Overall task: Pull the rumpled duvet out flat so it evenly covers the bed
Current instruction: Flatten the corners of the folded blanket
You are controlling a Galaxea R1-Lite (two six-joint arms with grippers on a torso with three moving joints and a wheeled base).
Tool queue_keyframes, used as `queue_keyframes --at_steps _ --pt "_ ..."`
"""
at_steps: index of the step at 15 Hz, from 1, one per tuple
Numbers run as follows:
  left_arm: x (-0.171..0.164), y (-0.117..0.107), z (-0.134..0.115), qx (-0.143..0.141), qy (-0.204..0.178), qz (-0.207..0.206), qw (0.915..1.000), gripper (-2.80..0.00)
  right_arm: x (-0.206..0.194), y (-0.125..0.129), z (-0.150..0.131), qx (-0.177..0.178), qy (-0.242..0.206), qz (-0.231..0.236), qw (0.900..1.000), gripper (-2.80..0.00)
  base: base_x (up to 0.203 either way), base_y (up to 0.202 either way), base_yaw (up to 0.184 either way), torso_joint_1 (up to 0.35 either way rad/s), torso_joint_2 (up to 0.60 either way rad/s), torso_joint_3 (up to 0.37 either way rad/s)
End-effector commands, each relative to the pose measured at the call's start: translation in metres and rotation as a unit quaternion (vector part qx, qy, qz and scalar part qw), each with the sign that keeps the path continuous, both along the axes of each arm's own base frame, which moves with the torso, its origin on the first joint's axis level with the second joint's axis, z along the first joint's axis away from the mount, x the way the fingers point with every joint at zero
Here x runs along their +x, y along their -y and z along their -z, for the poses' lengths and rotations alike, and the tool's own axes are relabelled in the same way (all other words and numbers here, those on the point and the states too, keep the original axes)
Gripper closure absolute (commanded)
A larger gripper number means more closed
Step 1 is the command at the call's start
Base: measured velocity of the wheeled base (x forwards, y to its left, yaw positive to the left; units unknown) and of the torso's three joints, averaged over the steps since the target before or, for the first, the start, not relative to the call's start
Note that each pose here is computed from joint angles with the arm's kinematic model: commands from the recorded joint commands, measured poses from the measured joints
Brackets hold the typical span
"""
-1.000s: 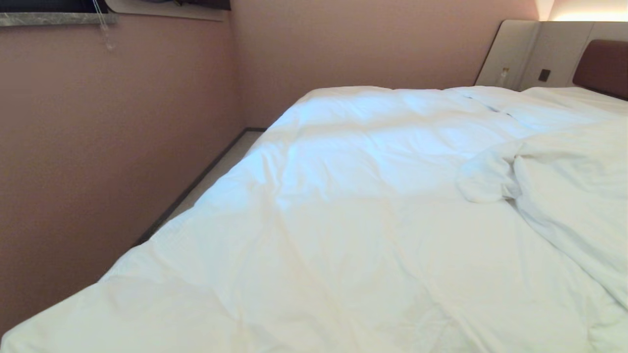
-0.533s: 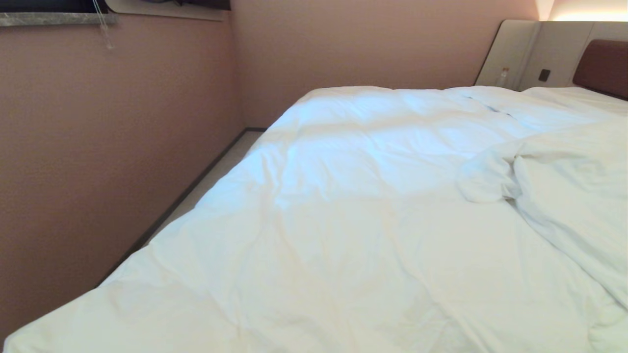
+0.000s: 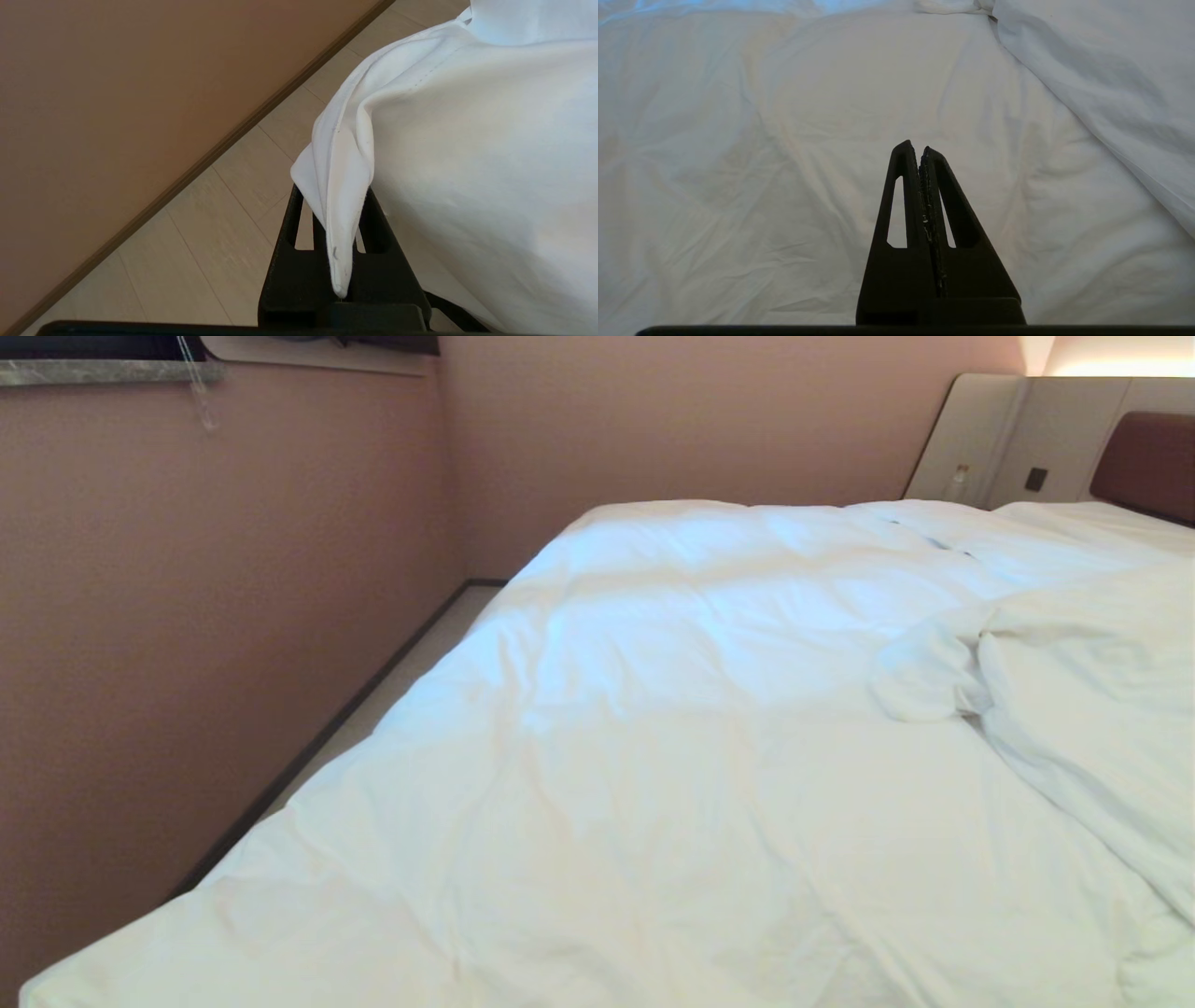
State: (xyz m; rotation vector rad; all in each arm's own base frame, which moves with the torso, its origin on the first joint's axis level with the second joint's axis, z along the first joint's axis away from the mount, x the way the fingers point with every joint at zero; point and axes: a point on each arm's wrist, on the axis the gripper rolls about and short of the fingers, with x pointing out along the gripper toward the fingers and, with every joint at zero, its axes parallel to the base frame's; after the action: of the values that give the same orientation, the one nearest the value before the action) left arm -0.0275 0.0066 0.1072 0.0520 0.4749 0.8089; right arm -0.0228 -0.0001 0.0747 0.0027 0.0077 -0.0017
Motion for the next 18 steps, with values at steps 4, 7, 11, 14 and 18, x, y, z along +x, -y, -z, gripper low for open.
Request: queue_keyframes --at_steps 4,7,11,14,18 --pt "0.0001 -0.0001 0.0005 -0.001 -0.002 -0.002 1.0000 0.00 0.0001 0.0000 -0.0001 0.000 0.000 0.000 1.000 0.00 -0.129 -0.033 -0.006 0.006 0.00 0.002" --pt "0.0002 -0.0001 0.0004 -0.001 -0.001 -0.003 1.0000 0.00 0.0000 0.0000 0.0000 0.000 0.000 -0.001 1.000 0.00 -0.185 -0.165 -0.001 0.002 0.00 0.003" --pt "0.0002 -0.0001 0.0009 -0.001 -0.003 -0.002 1.0000 0.00 0.0001 0.0000 0.0000 0.000 -0.001 0.000 1.000 0.00 -0.013 -0.028 -0.004 0.000 0.00 0.002" --pt "0.0002 -0.0001 0.0005 -0.001 -0.002 -0.002 1.0000 0.00 0.0001 0.0000 0.0000 0.000 -0.001 -0.001 1.000 0.00 0.000 0.000 0.000 0.000 0.00 0.000" --pt "0.0004 0.0000 0.0006 -0.003 -0.001 0.001 1.0000 0.00 0.0001 0.0000 0.0000 0.000 -0.001 0.000 1.000 0.00 0.000 0.000 0.000 0.000 0.00 0.000"
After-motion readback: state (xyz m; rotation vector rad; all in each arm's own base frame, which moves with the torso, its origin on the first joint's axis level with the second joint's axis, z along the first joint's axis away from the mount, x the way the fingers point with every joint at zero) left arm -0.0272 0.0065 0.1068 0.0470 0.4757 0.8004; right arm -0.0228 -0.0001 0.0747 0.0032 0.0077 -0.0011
